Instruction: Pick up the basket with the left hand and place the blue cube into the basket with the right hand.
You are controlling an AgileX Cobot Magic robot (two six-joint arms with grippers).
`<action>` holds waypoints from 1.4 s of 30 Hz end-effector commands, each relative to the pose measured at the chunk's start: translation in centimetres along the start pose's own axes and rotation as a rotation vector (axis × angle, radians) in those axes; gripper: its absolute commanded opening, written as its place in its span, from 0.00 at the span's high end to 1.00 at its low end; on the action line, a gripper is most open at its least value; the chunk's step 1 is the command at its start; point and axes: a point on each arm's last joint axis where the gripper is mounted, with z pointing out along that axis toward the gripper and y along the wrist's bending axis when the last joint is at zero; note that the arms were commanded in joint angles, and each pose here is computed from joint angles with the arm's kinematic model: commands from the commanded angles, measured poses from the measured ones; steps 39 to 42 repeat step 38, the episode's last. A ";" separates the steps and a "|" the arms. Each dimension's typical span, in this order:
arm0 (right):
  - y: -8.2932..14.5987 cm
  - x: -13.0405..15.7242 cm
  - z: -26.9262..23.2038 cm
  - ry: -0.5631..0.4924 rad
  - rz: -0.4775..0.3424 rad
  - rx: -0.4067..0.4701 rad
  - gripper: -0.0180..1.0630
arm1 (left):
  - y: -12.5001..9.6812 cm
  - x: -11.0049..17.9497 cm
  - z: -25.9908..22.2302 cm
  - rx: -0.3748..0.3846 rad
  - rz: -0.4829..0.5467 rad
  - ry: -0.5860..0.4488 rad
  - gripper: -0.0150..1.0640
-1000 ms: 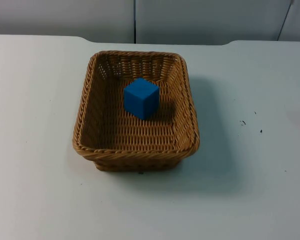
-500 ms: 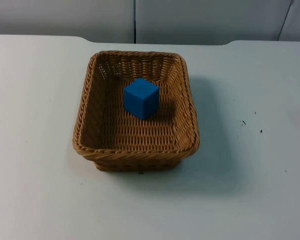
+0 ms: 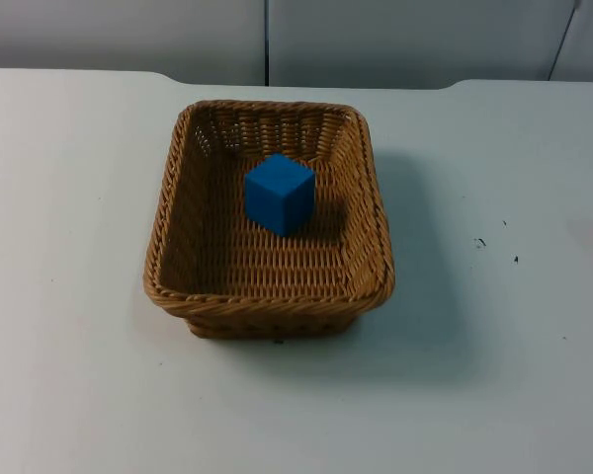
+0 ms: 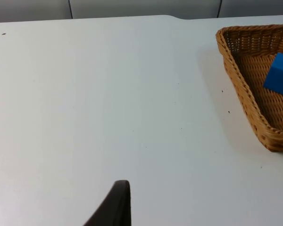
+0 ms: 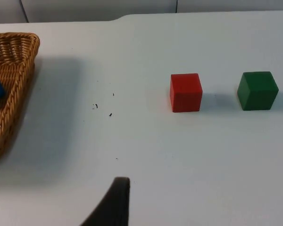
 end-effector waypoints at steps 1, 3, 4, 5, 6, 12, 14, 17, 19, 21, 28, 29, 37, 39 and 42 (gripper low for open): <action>0.0 0.2 0.2 0.001 0.005 0.005 0.01 | 0.0 0.1 0.0 0.007 -0.002 -0.003 0.01; 0.0 0.2 0.2 0.001 0.005 0.005 0.01 | 0.0 0.1 0.0 0.007 -0.002 -0.003 0.01; 0.0 0.2 0.2 0.001 0.005 0.005 0.01 | 0.0 0.1 0.0 0.007 -0.002 -0.003 0.01; 0.0 0.2 0.2 0.001 0.005 0.005 0.01 | 0.0 0.1 0.0 0.007 -0.002 -0.003 0.01; 0.0 0.2 0.2 0.001 0.005 0.005 0.01 | 0.0 0.1 0.0 0.007 -0.002 -0.003 0.01; 0.0 0.2 0.2 0.001 0.005 0.005 0.01 | 0.0 0.1 0.0 0.007 -0.002 -0.003 0.01; 0.0 0.2 0.2 0.001 0.005 0.005 0.01 | 0.0 0.1 0.0 0.007 -0.002 -0.003 0.01; 0.0 0.2 0.2 0.001 0.005 0.005 0.01 | 0.0 0.1 0.0 0.007 -0.002 -0.003 0.01; 0.0 0.2 0.2 0.001 0.005 0.005 0.01 | 0.0 0.1 0.0 0.003 -0.002 -0.003 0.01; 0.0 0.2 0.2 0.001 0.005 0.005 0.01 | 0.0 0.1 0.0 -0.014 -0.008 -0.003 0.01; 0.0 0.2 0.2 0.001 0.005 0.005 0.01 | 0.0 0.1 0.0 -0.017 0.006 -0.003 0.01; 0.0 0.2 0.2 0.001 0.005 0.005 0.01 | 0.0 0.1 0.0 -0.015 0.009 -0.003 0.01; 0.0 0.2 0.2 0.001 0.005 0.005 0.01 | 0.0 0.1 0.0 -0.017 0.028 -0.003 0.01; 0.0 0.2 0.2 0.001 0.005 0.005 0.01 | 0.0 0.1 0.0 -0.017 0.039 -0.002 0.01; 0.0 0.2 0.2 0.001 0.005 0.005 0.01 | 0.0 0.1 0.0 -0.017 0.039 -0.002 0.01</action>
